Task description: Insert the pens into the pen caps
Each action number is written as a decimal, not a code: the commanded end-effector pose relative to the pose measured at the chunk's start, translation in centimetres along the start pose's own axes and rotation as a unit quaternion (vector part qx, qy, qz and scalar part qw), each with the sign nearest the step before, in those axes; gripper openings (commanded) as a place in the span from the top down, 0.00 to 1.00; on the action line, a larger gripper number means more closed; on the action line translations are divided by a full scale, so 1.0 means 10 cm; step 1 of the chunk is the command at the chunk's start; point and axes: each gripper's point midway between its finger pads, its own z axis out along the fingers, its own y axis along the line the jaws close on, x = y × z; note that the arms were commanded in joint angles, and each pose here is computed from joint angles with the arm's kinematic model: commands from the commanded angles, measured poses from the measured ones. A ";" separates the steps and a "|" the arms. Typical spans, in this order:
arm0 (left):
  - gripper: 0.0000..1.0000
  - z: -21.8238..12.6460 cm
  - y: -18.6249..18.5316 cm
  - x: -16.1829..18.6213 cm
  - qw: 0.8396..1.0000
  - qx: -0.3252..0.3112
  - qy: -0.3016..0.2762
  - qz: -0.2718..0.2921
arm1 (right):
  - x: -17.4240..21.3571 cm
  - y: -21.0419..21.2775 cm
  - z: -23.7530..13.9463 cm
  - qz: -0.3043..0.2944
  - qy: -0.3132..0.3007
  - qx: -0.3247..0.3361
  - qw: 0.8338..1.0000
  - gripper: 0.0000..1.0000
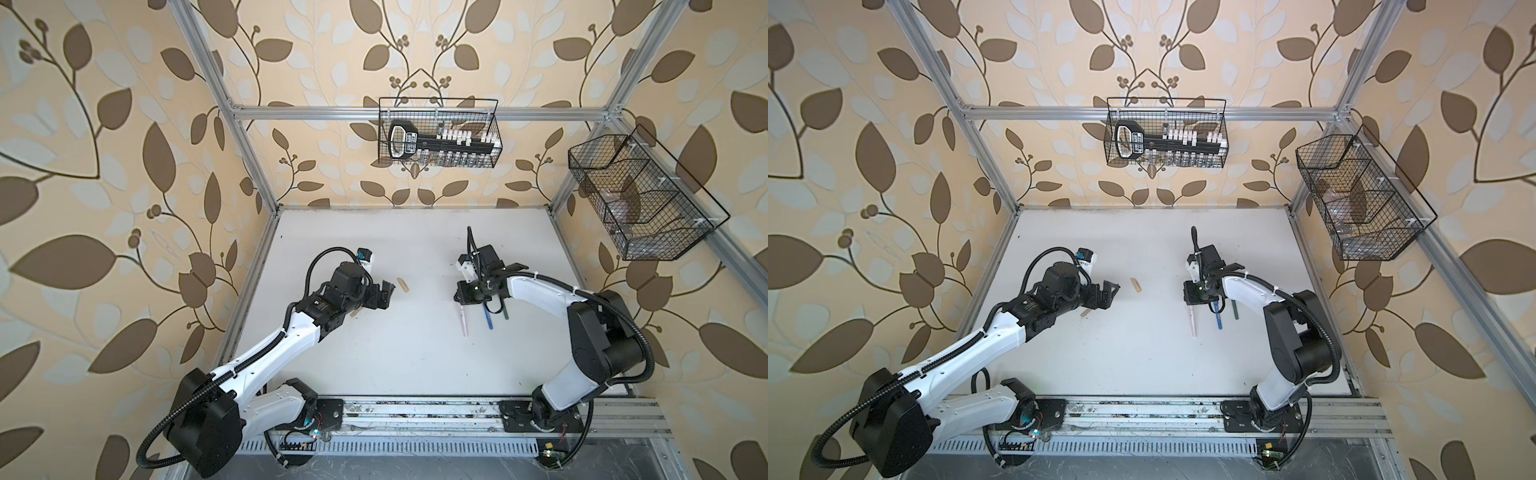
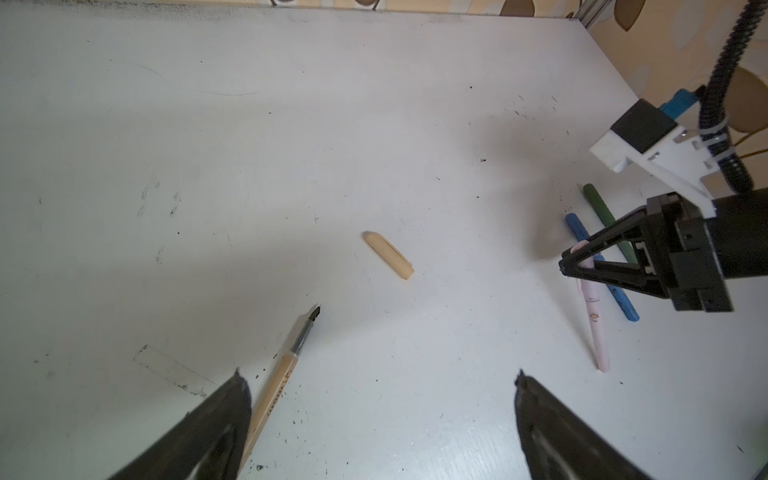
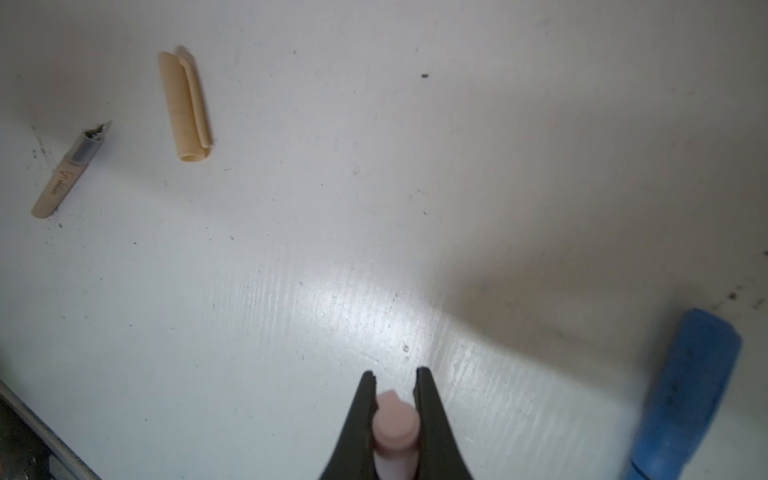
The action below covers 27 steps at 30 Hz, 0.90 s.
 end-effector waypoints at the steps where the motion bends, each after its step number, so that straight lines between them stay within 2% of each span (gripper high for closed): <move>1: 0.01 0.04 0.01 -0.01 1.000 0.006 -0.004 0.003 | -0.01 -0.02 0.07 -0.012 -0.001 -0.001 1.000 1.00; 12: 0.01 0.08 0.04 0.02 1.000 0.001 0.003 0.001 | 0.06 -0.24 0.20 -0.011 0.019 0.038 0.999 0.99; 14: 0.01 0.08 0.02 0.02 1.000 0.006 0.004 0.001 | 0.04 -0.28 0.21 -0.010 0.019 0.045 0.999 0.93; 24: 0.01 0.10 0.08 0.03 1.000 -0.011 0.006 0.003 | -0.01 -0.41 0.26 -0.006 0.020 0.068 0.997 0.84; 27: 0.01 0.11 0.09 0.04 1.000 -0.013 0.011 0.002 | -0.04 -0.43 0.24 -0.007 0.015 0.075 0.997 0.75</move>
